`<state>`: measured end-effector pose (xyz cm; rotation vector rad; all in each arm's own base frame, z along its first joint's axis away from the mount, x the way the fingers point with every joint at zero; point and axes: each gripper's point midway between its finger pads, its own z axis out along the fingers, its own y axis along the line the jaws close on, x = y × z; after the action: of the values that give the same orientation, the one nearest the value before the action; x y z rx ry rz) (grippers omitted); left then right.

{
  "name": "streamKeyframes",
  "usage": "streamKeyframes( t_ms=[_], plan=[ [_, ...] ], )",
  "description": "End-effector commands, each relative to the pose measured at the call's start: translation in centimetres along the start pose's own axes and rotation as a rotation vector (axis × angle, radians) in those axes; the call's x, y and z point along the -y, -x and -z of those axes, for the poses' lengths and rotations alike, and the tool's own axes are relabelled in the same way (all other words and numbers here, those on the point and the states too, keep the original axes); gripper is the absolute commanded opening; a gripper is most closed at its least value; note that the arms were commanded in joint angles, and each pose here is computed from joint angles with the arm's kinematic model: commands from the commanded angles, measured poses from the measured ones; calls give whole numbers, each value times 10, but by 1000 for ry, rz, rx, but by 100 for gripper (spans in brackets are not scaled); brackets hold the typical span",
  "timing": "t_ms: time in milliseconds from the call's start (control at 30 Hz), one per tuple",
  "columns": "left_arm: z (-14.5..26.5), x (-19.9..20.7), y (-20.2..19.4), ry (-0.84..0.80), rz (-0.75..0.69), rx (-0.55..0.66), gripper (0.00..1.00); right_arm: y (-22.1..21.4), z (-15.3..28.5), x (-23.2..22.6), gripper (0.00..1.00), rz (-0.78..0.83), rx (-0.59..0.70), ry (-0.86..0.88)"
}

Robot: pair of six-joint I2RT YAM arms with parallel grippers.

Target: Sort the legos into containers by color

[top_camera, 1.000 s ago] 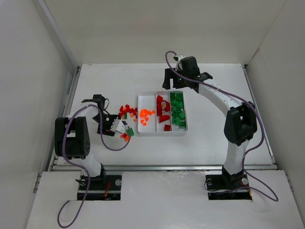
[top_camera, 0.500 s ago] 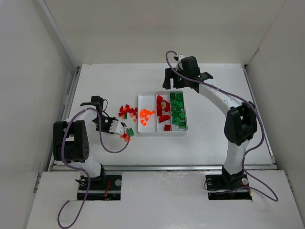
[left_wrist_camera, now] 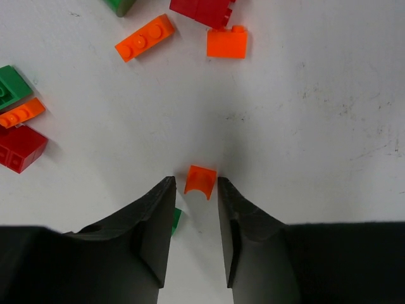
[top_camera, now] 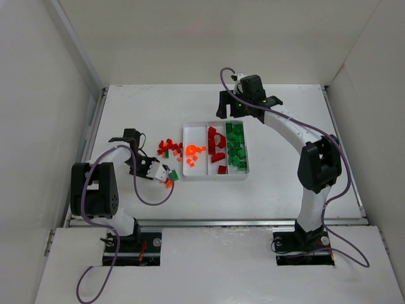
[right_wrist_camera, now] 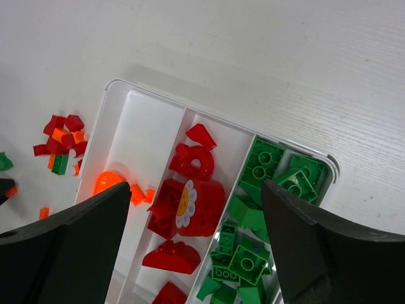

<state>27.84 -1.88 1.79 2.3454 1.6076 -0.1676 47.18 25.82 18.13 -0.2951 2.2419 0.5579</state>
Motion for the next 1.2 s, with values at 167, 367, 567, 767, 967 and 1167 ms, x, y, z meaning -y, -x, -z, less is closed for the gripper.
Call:
streamKeyframes(
  t_ms=[167, 367, 567, 767, 967, 1167],
  plan=[
    [-11, 3, 10, -55, -232, 48, 1, 15, 12, 4, 89, -5, 55, -12],
    [0, -10, 13, 3, -122, 54, 0, 18, 15, 3, 89, -3, 64, -10],
    [64, -91, 69, 227, 201, 366, 0, 29, 17, 15, 89, -55, 109, -7],
    [75, -132, 141, 235, 191, 521, 2, 28, 23, 19, 89, -72, 110, -4],
    [42, -133, 172, 184, 140, 506, 5, 23, 36, 35, 89, -43, 109, -59],
    [36, -139, 181, 178, 117, 506, 19, 13, 37, 44, 89, -54, 88, -81]
  ],
)
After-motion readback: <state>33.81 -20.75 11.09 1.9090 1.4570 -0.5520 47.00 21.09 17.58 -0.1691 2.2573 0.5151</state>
